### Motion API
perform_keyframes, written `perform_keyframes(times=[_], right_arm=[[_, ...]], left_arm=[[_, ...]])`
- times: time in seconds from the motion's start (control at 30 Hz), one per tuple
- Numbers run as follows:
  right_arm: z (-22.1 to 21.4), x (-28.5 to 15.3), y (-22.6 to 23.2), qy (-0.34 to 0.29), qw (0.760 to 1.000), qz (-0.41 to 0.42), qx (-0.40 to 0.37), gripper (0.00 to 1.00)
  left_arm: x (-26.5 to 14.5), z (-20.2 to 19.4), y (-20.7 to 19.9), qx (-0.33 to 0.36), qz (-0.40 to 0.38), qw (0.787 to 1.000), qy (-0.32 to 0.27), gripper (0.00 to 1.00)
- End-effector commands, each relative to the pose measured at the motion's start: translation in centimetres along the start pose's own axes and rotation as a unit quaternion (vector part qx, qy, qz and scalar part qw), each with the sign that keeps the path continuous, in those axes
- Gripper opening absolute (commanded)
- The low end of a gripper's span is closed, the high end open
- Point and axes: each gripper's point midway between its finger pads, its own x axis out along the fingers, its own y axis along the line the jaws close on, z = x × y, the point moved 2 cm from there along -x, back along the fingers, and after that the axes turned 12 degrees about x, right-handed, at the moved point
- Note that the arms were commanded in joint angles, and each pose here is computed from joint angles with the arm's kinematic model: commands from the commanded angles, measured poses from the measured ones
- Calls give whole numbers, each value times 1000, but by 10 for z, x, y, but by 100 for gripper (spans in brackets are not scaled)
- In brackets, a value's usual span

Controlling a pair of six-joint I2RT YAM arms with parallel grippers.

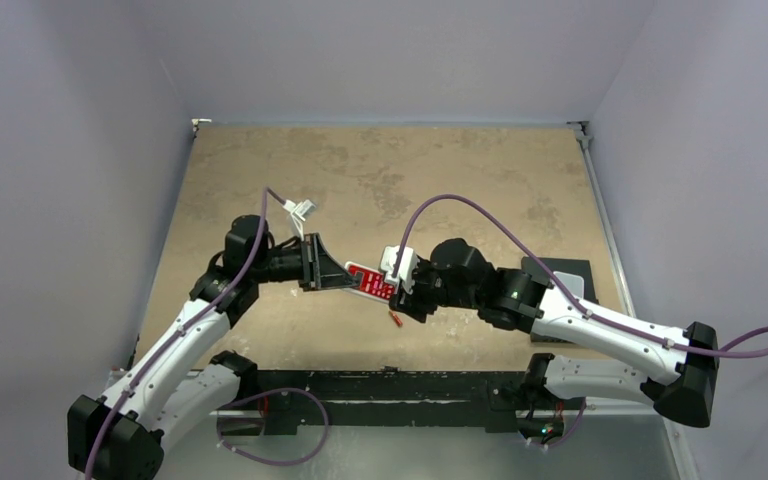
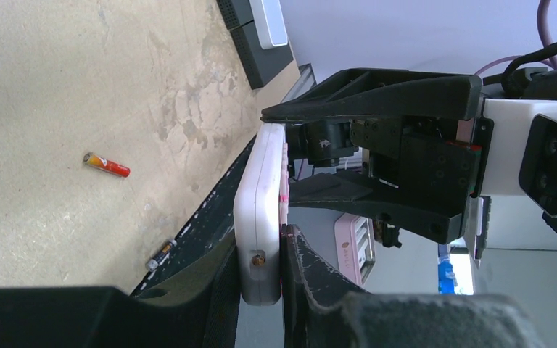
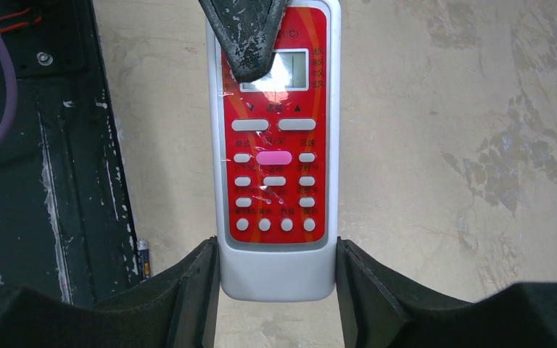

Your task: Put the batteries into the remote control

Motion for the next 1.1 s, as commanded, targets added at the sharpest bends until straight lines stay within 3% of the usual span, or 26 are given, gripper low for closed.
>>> perform_keyframes(times=[0.0,0.43,0.57,0.63,0.83,1.07], right_arm=[[33,-15,-2,-55,998,-8,-2,44],[61,-45,4,-91,996,6,6,63],[64,-55,-6,-117,993,-29,-2,84],[69,-61,-7,-134,991,-31,-6,90],[77,-66,-1,-150,988,-12,-26,93],[85,-57,4,-161,984,7,-70,89]], left_arm=[[-2,8,-5,20,-10,999,-28,0],[-3,9,0,-47,1,997,-59,0],[-4,11,-1,-56,2,996,-65,0],[-5,11,-2,-60,1,996,-66,0],[-6,8,2,-87,8,993,-77,0],[-6,8,12,-168,33,981,-92,0]])
